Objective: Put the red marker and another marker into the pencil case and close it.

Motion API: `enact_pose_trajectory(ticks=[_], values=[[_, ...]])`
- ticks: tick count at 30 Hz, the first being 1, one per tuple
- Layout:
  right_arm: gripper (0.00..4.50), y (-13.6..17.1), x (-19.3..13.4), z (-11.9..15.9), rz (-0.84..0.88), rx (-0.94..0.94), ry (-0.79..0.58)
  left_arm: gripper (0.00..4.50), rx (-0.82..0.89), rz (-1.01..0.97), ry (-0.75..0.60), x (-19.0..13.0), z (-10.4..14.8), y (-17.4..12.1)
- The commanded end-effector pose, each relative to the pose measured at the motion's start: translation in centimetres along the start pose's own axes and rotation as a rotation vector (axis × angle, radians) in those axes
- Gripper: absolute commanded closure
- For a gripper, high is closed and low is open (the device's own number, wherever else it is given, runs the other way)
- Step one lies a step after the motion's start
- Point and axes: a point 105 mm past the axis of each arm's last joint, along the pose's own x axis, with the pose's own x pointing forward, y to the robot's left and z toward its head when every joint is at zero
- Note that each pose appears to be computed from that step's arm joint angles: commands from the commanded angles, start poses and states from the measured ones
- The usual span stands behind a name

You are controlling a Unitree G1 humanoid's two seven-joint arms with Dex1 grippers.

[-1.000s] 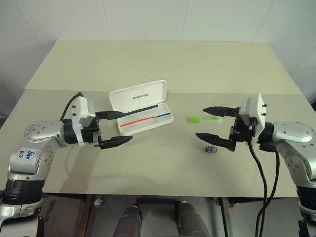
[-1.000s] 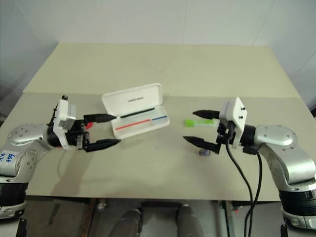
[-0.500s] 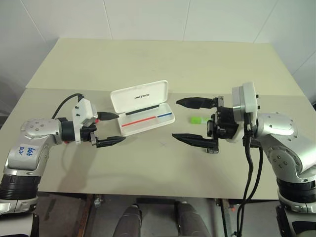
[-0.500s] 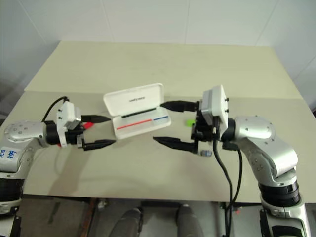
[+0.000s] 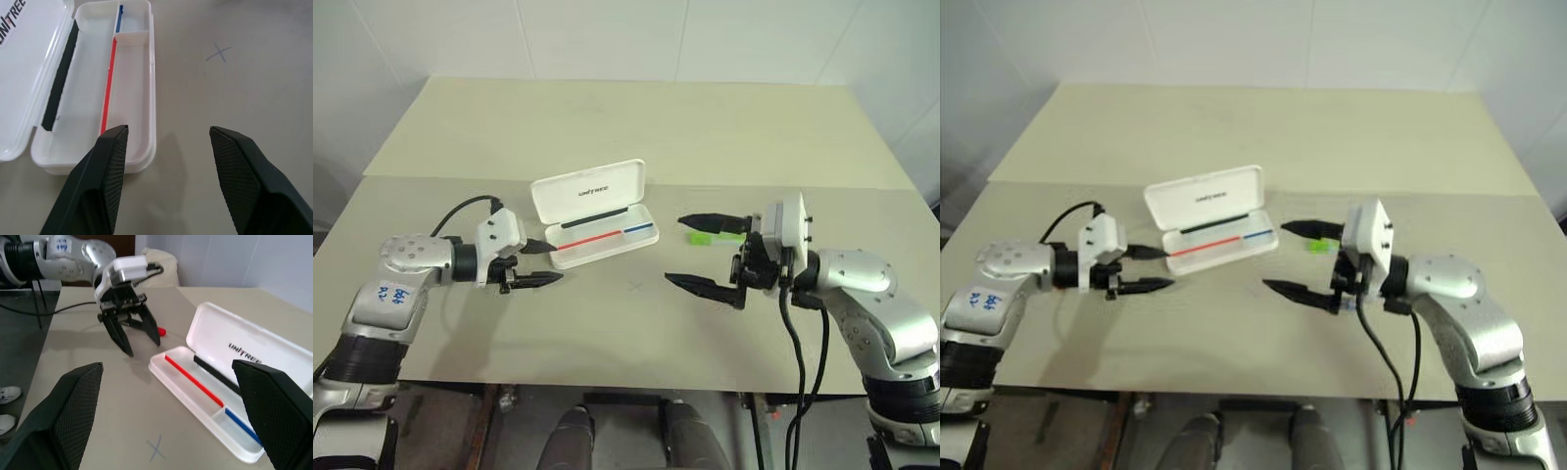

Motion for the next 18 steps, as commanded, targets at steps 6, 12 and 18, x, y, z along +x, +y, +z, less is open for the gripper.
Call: enact_pose_trajectory(ticks=[6,12,18], values=[[0.0,-0.1,0.7,0.5,-0.044,-0.045,-0.058,1.65,0.076,-0.056,0.045,1.6,0.0,0.5],[0.0,-0.1,0.8,0.7,-0.072,-0.051,-0.072,1.65,0.09,-0.068,0.083,2.1,-0.6,0.7],[0.0,-0.3,0.8,1.1,-0.089,-0.06,-0.083,1.65,0.081,-0.051,0.075,2.8,-0.9,0.8]])
